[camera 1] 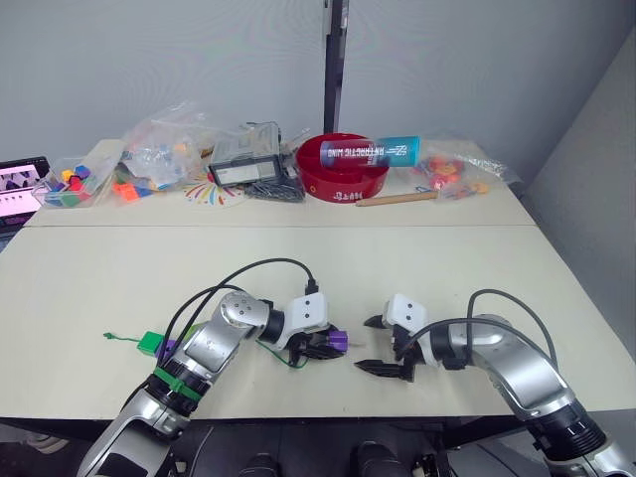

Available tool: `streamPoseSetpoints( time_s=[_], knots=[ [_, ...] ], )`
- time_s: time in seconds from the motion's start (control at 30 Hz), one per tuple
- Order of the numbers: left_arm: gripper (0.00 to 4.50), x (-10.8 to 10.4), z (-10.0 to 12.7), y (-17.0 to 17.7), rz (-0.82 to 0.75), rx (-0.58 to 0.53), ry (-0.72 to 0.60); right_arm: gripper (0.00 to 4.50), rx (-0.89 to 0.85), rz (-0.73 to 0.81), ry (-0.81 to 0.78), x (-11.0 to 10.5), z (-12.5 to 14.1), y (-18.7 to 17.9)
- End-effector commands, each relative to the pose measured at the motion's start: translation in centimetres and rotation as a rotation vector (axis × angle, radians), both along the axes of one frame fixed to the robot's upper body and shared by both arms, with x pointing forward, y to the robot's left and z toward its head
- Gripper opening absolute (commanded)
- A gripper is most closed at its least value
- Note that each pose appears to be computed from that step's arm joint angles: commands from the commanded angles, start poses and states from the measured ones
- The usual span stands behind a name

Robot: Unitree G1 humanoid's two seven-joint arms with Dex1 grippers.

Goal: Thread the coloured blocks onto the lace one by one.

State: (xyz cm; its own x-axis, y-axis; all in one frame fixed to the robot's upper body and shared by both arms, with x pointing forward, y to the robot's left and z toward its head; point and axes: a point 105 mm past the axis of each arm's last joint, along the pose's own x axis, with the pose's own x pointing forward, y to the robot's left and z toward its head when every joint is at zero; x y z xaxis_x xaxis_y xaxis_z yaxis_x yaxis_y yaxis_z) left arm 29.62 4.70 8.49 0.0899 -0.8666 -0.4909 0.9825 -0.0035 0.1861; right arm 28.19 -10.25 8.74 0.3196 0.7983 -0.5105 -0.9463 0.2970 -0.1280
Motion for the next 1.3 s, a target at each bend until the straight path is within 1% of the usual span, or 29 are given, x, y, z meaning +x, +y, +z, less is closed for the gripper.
streamPoseSetpoints(
  time_s=[0.03,0.13,0.2,0.23,0.27,0.37,0.43,0.47,0.6,0.73,1.03,1.13,1.23,1.3],
  knots=[
    [1.37,-0.1,0.5,0.0,-0.028,0.007,-0.03,4.26,0.001,0.031,-0.036,0.1,0.4,0.5],
    [1.37,-0.2,0.5,0.0,-0.035,0.007,-0.029,3.36,-0.001,0.041,-0.034,0.2,0.4,0.5],
    [1.37,-0.3,0.4,0.0,-0.04,0.012,-0.03,2.66,-0.014,0.049,-0.032,0.1,0.2,0.4],
    [1.37,-0.3,0.4,0.0,-0.041,0.013,-0.029,2.23,-0.018,0.05,-0.031,0.1,0.1,0.3],
    [1.37,-0.3,0.4,0.0,-0.041,0.013,-0.029,1.99,-0.019,0.05,-0.031,0.1,0.1,0.2],
    [1.37,-0.3,0.5,0.0,-0.04,0.013,-0.032,1.05,-0.018,0.053,-0.035,0.2,0.4,0.1],
    [1.37,-0.3,0.5,0.0,-0.04,0.015,-0.034,0.31,-0.017,0.057,-0.038,0.2,0.4,0.2],
    [1.37,-0.3,0.5,0.0,-0.04,0.015,-0.033,0.03,-0.017,0.058,-0.038,0.2,0.5,0.2],
    [1.37,-0.2,0.5,0.0,-0.038,0.018,-0.034,0.0,-0.02,0.064,-0.041,0.1,0.4,0.1],
    [1.37,-0.2,0.8,0.8,-0.028,0.023,-0.037,0.0,-0.048,0.061,-0.04,0.1,0.3,-0.8],
    [1.37,-0.6,0.9,6.7,0.037,0.125,-0.03,0.0,-0.084,0.034,-0.019,0.1,0.3,-4.0],
    [1.37,-0.9,0.9,7.5,0.038,0.137,-0.028,0.0,-0.083,0.034,-0.019,0.1,0.3,-4.2],
    [1.37,-1.2,-0.4,12.6,0.114,0.251,-0.004,0.0,-0.124,0.027,-0.001,-0.6,-0.8,-6.7],
    [1.37,-1.2,-0.6,14.6,0.143,0.288,0.001,0.0,-0.135,0.028,-0.003,-0.7,-0.9,-7.8]
  ],
)
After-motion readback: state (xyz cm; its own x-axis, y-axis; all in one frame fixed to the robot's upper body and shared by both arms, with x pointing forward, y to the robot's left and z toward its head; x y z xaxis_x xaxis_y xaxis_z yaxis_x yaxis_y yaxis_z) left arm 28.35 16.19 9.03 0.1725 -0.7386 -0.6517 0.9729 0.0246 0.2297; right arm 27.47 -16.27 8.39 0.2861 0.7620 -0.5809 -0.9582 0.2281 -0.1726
